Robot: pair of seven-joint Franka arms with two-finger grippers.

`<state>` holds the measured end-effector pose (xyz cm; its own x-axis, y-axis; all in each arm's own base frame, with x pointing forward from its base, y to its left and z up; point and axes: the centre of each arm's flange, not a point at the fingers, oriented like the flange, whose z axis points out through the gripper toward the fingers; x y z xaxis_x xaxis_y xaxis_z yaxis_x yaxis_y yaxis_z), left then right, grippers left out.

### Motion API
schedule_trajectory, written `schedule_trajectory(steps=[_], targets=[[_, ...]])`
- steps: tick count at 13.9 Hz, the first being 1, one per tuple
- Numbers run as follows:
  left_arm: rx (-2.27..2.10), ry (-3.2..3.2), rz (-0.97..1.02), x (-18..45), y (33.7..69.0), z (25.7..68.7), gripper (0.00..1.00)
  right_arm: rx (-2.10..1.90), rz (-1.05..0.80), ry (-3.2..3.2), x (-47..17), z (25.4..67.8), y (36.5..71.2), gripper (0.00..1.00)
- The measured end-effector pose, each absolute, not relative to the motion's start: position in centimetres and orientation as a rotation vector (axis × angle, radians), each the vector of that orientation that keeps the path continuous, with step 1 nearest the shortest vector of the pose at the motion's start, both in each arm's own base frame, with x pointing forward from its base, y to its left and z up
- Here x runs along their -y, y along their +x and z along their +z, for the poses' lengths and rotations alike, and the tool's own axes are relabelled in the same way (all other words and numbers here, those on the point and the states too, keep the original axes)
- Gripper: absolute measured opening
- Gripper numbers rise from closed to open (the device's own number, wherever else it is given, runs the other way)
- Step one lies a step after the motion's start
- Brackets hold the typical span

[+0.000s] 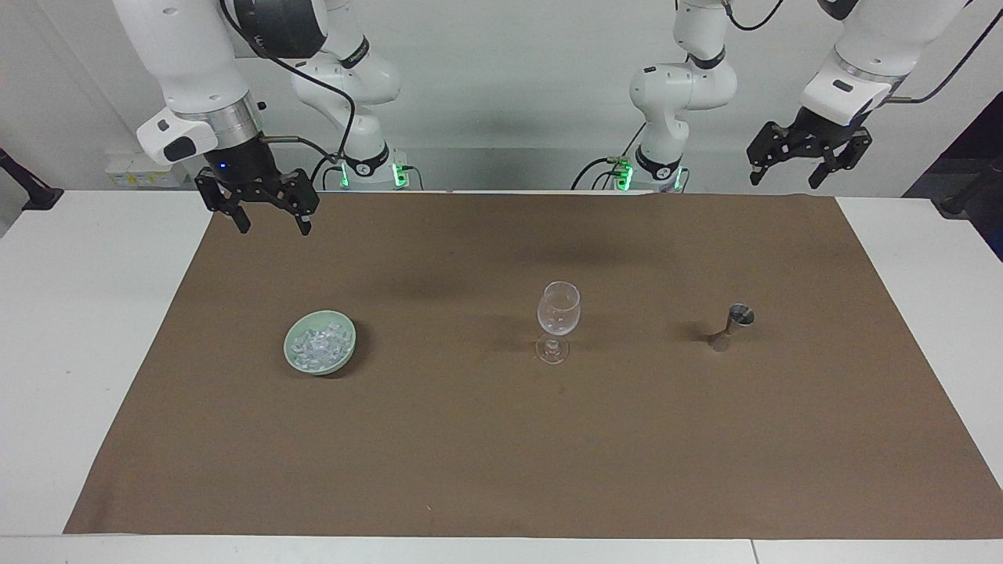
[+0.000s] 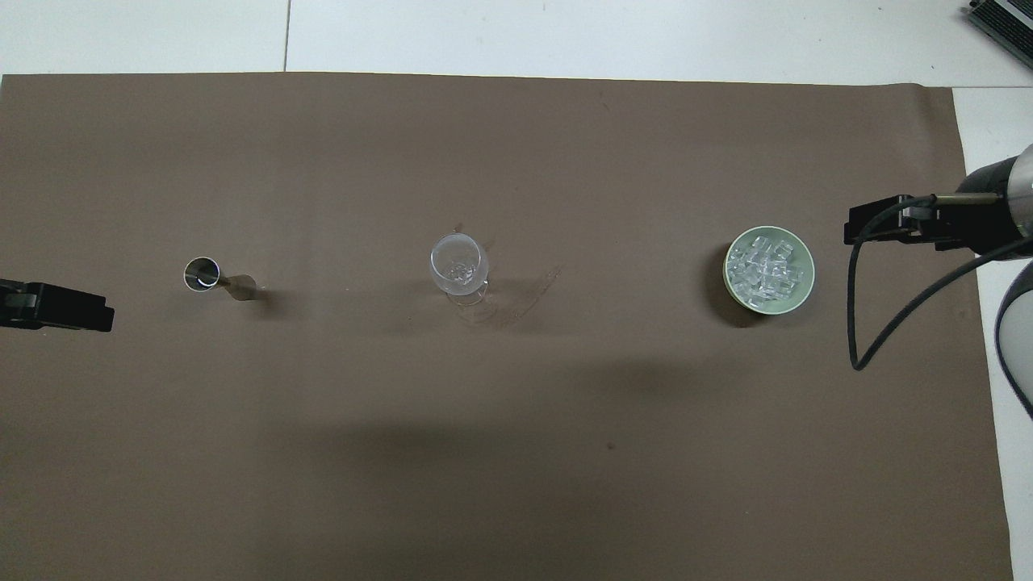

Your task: Pour wine and add ice with both arms

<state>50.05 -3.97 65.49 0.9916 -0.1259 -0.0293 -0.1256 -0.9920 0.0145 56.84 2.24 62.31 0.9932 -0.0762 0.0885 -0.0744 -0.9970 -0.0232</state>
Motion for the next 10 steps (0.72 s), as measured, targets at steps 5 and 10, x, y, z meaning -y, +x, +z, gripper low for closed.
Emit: schedule_trajectory(steps=[5,10], targets=[[0.194,3.119,-0.03,3.9,50.15,65.62,1.0,-0.118,-0.14,-3.116,-2.24,62.31,56.84,1.0],[0.216,3.115,-0.022,4.39,50.17,65.66,1.0,-0.118,-0.14,-3.116,-2.24,62.31,56.84,1.0]])
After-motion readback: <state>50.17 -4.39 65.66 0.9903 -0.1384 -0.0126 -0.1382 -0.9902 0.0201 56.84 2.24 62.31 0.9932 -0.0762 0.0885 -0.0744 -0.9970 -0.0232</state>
